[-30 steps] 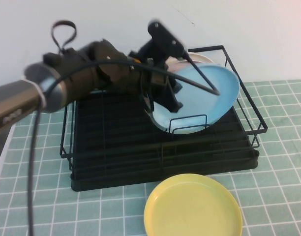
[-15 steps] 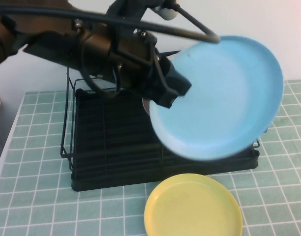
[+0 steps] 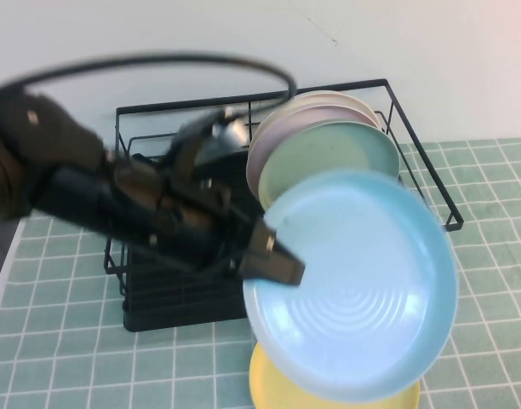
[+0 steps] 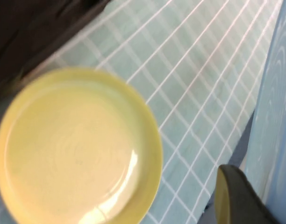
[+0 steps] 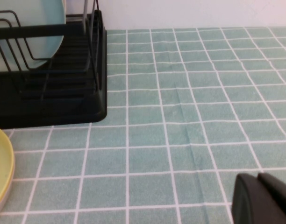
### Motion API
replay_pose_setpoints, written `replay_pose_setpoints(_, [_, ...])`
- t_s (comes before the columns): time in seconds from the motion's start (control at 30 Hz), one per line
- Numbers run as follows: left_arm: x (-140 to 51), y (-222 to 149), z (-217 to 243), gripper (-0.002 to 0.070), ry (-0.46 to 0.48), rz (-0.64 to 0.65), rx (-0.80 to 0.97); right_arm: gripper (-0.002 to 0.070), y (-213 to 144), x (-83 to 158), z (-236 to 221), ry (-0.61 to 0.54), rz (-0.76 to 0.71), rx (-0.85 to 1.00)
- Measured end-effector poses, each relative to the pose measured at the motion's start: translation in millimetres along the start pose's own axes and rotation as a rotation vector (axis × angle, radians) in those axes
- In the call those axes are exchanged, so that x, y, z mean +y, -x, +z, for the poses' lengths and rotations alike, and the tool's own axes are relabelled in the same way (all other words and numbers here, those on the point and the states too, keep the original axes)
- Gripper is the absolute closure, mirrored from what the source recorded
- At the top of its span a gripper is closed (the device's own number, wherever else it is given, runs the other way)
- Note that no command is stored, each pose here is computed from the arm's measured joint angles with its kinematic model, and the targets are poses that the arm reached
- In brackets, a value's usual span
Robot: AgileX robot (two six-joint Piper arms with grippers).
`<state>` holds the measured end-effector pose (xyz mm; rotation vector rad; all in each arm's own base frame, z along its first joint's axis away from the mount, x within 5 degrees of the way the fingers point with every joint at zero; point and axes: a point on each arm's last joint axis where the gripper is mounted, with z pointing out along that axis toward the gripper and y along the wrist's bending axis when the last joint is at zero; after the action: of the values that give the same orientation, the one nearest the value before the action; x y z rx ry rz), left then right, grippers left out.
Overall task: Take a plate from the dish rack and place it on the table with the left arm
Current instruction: Place the plate from the table
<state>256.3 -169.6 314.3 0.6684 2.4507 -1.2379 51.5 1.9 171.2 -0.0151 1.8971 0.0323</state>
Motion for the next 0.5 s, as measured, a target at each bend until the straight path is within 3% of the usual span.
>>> replay_pose_setpoints(0.3, [46.4, -38, 32, 0.0568, 0.098, -0.198, -0.018, 0.0678, 0, 0, 0, 0.000, 0.000, 0.000])
replay_pose_setpoints(0.5, [56.6, -40, 49, 0.0568, 0.140, -0.231, -0.040, 0.0678, 0, 0, 0, 0.000, 0.000, 0.000])
